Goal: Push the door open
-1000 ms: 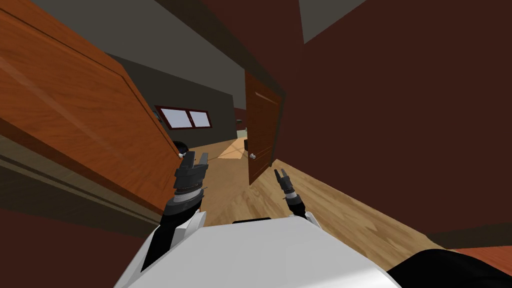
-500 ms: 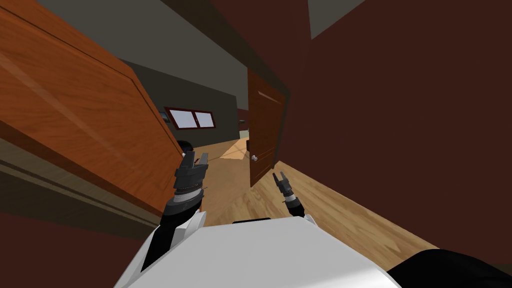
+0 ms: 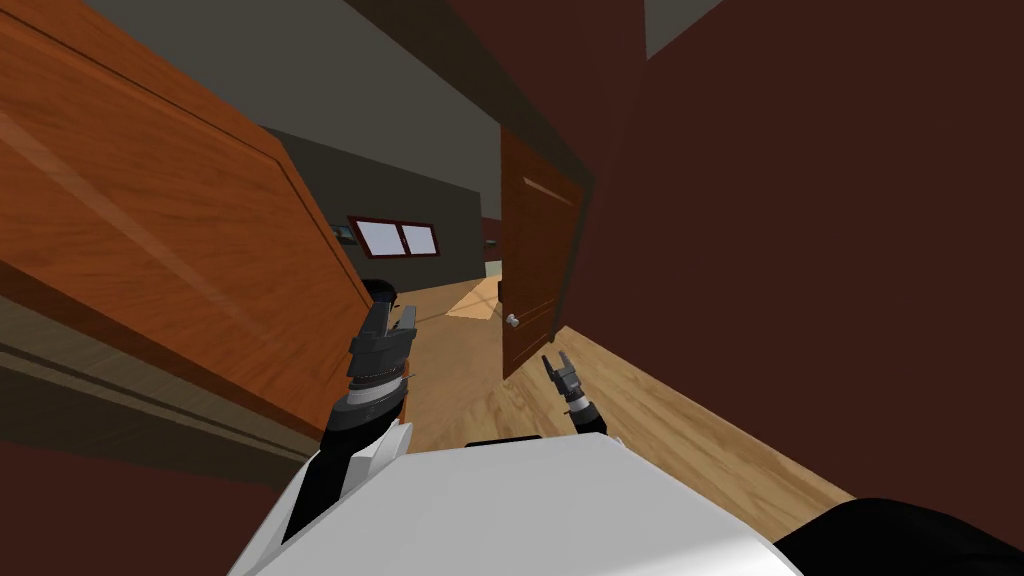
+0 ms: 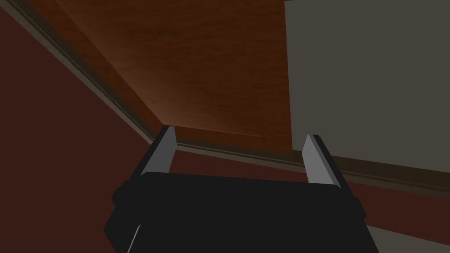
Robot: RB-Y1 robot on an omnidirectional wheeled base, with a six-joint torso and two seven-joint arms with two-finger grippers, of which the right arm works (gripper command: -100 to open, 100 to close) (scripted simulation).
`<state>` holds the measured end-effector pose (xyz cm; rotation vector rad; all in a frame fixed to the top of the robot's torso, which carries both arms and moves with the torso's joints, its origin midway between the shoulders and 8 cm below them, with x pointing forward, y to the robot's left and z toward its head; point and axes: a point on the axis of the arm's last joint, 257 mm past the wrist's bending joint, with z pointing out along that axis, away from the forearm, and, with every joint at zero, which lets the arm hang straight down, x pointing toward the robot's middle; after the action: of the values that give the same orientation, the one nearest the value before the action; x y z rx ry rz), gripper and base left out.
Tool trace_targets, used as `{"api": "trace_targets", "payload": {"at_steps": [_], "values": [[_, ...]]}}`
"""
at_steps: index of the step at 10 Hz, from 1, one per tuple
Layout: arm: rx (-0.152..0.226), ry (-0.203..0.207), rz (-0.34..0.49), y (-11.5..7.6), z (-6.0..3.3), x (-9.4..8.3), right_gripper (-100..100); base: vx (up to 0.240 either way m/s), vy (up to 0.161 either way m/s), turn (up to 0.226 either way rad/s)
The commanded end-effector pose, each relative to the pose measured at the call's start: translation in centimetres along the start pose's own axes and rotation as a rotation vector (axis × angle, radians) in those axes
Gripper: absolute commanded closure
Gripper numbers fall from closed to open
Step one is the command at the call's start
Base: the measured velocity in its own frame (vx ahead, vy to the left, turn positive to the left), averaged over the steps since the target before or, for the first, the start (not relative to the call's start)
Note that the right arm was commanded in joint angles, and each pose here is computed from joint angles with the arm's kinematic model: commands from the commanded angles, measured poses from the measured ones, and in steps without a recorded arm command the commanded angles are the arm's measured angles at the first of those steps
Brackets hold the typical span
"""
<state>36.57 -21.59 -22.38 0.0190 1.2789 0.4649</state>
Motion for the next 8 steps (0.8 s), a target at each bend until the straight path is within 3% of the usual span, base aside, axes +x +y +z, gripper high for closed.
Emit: {"api": "trace_targets", "payload": {"at_steps": [1,8], "values": [[0.0,0.023,-0.027,-0.1,-0.56,1.1,-100,0.1,-0.04,0.091],[-0.008,0.152,-0.154,0.0,-3.89,7.4,-100,0.118,-0.05,0.129]]}}
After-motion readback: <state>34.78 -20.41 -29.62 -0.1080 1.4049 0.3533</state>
